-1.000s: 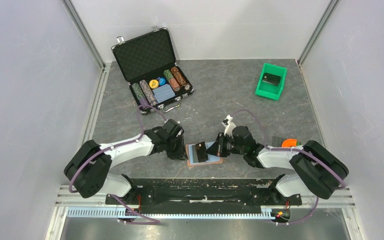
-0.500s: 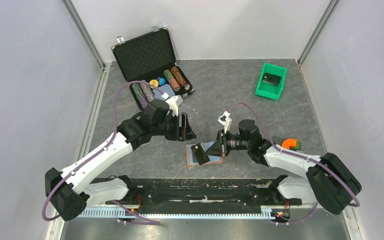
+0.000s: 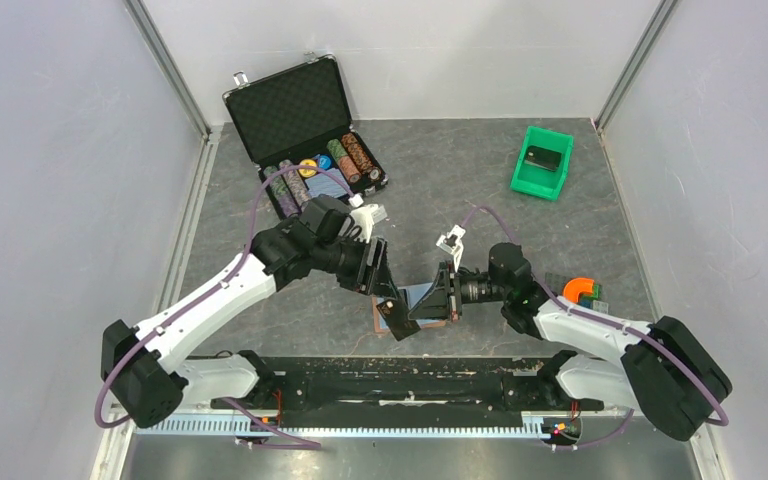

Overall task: Take the credit cards out of the card holder
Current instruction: Remove the credit card from the card holder.

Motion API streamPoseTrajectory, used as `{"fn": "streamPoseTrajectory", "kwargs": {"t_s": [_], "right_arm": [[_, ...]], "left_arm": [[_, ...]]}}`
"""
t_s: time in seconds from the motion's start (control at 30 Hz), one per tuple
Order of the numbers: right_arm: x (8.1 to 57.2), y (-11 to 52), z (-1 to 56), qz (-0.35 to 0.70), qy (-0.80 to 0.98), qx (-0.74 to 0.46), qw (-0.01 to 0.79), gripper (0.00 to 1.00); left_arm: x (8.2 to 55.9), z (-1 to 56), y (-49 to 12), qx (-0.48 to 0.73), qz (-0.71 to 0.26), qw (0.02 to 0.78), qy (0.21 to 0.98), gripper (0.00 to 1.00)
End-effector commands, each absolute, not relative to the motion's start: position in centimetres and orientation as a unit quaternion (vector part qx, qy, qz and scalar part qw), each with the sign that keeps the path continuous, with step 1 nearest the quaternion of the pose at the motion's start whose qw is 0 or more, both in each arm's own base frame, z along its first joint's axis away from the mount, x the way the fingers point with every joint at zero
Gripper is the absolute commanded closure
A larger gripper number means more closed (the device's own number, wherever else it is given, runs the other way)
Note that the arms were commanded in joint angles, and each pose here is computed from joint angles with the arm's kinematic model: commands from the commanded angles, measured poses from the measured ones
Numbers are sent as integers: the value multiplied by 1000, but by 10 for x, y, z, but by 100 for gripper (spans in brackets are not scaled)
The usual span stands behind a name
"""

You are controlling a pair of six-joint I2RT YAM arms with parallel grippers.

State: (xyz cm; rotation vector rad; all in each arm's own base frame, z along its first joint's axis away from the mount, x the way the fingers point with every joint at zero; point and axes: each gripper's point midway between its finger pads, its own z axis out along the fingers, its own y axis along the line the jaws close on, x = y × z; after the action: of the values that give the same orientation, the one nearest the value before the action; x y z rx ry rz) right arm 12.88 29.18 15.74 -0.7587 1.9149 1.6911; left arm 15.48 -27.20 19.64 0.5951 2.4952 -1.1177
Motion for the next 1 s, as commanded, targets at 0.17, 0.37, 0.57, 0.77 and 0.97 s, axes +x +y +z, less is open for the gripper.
{"fn": "streamPoseTrajectory", "kwargs": {"t_s": [0.17, 0.37, 0.57, 0.77, 0.97], "right_arm": [[116, 292, 177, 646, 658, -302, 242, 100], [120, 294, 178, 644, 660, -302, 243, 100], [151, 289, 172, 600, 702, -257, 286, 73], [188, 262, 193, 577, 710, -176, 363, 38], [198, 253, 219, 589, 694, -119, 398, 31]], "left_arm": [[140, 195, -292, 264, -458, 123, 840, 49], [135, 190, -295, 261, -475, 105, 834, 90], [139, 191, -296, 219, -489, 101, 838, 98], [164, 211, -292, 144, -515, 152, 831, 98], [198, 239, -290, 63, -534, 248, 806, 98]]}}
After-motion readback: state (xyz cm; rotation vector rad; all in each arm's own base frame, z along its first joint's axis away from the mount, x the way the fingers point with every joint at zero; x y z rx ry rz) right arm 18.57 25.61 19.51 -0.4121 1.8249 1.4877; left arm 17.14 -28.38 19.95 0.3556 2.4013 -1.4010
